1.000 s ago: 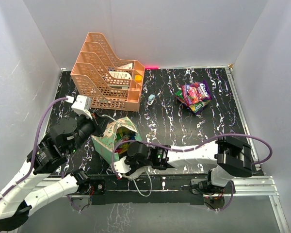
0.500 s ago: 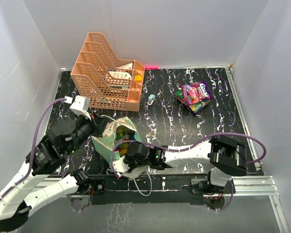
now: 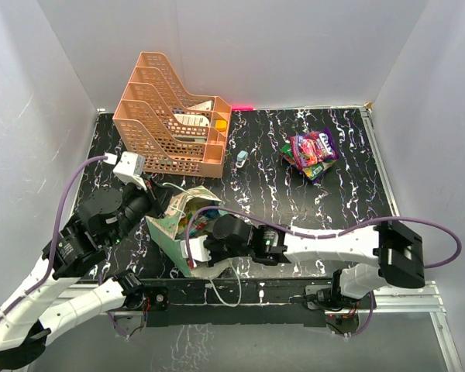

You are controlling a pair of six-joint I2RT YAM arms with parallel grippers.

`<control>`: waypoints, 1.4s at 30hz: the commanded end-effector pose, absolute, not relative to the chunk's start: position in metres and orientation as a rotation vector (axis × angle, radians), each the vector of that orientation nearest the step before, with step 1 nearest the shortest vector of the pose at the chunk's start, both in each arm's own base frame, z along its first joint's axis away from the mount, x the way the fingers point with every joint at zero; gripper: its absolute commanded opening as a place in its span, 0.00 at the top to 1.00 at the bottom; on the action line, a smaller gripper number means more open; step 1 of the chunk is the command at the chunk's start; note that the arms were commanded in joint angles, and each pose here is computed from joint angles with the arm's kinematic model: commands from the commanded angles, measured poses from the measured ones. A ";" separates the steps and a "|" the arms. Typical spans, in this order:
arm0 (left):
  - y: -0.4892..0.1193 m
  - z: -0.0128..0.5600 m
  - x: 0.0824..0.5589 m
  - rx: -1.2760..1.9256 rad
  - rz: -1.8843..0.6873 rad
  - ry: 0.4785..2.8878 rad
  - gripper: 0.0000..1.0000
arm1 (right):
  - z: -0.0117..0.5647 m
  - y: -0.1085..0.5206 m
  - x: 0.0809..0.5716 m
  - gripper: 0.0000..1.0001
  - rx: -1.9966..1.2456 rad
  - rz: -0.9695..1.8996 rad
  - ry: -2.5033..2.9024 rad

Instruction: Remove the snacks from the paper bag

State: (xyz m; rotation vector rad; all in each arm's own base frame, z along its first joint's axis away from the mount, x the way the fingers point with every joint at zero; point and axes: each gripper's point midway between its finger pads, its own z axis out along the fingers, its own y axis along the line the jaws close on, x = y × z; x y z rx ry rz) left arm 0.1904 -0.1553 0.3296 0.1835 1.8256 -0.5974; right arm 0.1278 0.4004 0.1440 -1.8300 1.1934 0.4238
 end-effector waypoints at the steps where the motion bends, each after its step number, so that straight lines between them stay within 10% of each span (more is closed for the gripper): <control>1: -0.157 0.335 0.193 0.174 -0.605 1.812 1.00 | 0.225 0.406 0.120 0.93 -1.630 0.559 1.169; 42: -0.155 0.330 0.199 0.166 -0.559 1.827 1.00 | 0.519 0.229 0.123 0.93 -0.617 0.758 0.948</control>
